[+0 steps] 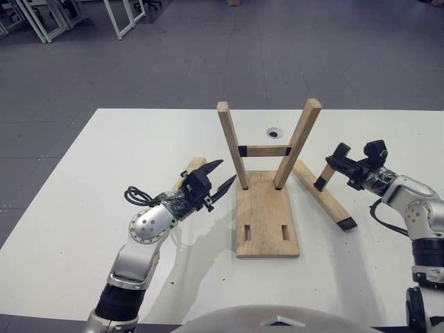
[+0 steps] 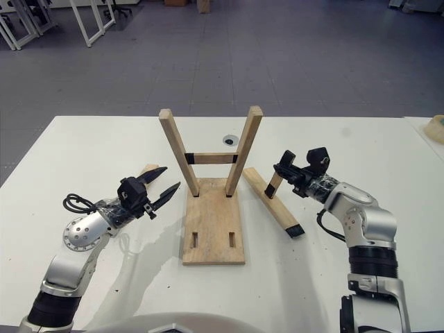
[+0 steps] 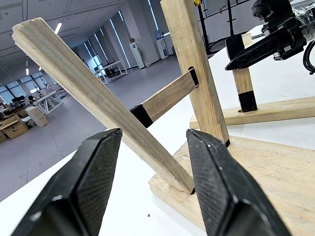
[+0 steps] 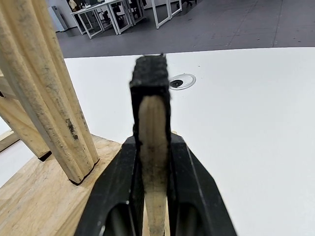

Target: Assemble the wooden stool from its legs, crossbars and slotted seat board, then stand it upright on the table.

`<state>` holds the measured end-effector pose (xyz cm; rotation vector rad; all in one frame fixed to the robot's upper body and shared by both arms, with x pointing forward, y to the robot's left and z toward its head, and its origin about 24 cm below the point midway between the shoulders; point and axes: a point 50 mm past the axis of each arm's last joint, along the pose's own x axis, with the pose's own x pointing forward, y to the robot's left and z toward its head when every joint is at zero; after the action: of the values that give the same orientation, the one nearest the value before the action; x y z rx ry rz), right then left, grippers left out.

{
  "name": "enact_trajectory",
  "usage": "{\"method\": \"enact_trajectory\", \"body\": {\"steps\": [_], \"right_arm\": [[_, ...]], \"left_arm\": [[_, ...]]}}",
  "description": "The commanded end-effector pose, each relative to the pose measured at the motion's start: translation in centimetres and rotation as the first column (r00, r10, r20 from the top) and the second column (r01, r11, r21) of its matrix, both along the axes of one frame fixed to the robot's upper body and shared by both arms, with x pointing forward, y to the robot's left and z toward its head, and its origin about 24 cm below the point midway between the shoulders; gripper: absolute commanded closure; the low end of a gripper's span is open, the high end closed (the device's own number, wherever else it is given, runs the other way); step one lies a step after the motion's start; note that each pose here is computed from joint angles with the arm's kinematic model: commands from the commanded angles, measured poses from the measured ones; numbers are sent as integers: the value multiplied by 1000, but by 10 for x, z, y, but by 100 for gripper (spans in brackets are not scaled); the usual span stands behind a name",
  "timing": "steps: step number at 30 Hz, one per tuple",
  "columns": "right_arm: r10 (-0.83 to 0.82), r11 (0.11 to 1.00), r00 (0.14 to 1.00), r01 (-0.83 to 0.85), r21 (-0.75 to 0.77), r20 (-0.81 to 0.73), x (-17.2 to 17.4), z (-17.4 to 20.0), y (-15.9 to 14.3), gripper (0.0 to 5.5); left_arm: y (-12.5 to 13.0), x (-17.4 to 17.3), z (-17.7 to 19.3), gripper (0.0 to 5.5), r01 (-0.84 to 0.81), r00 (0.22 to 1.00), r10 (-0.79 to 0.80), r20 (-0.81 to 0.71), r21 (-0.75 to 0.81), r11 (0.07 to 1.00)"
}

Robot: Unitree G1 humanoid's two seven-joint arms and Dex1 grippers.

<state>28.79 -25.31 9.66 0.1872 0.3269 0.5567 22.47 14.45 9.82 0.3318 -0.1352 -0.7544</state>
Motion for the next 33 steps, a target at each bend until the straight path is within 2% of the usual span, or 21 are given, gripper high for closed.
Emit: {"method": "enact_trajectory", "body": {"steps": [1,5,8,11,13,17,27,28,33], "right_arm": [[-6,1000,1000,7,10,-16,-2,-3,0,510],[-30,999,999,29,-27,-45,-3,-15,4,510],[-109,988,994,106,-111,-22,-2,-20,12,510],[-158,952,987,160,-259,28,-14,-32,26,510],[-145,950,989,136,-280,-13,-26,-42,34,510],[-221,956,974,206,-210,-52,-19,-22,27,510],[-248,933,963,268,-240,109,-14,-1,28,510],[-249,934,962,270,-234,114,-15,-1,29,472],[-247,936,938,296,-189,242,-18,34,30,386]], "left_arm": [[1,0,-4,310,-16,1000,17,-21,9,1000],[2,0,-5,310,-21,1000,21,-24,9,1000],[2,1,-5,310,-22,999,23,-23,10,1000],[2,2,-5,310,-24,999,24,-24,8,1000],[1,1,-6,310,-26,999,26,-28,7,1000],[2,0,-6,310,-31,999,31,-31,7,1000],[1,0,-7,310,-39,999,39,-23,2,999],[1,0,-7,310,-39,999,39,-23,2,999],[2,0,-8,310,-38,999,38,-29,2,999]]}}
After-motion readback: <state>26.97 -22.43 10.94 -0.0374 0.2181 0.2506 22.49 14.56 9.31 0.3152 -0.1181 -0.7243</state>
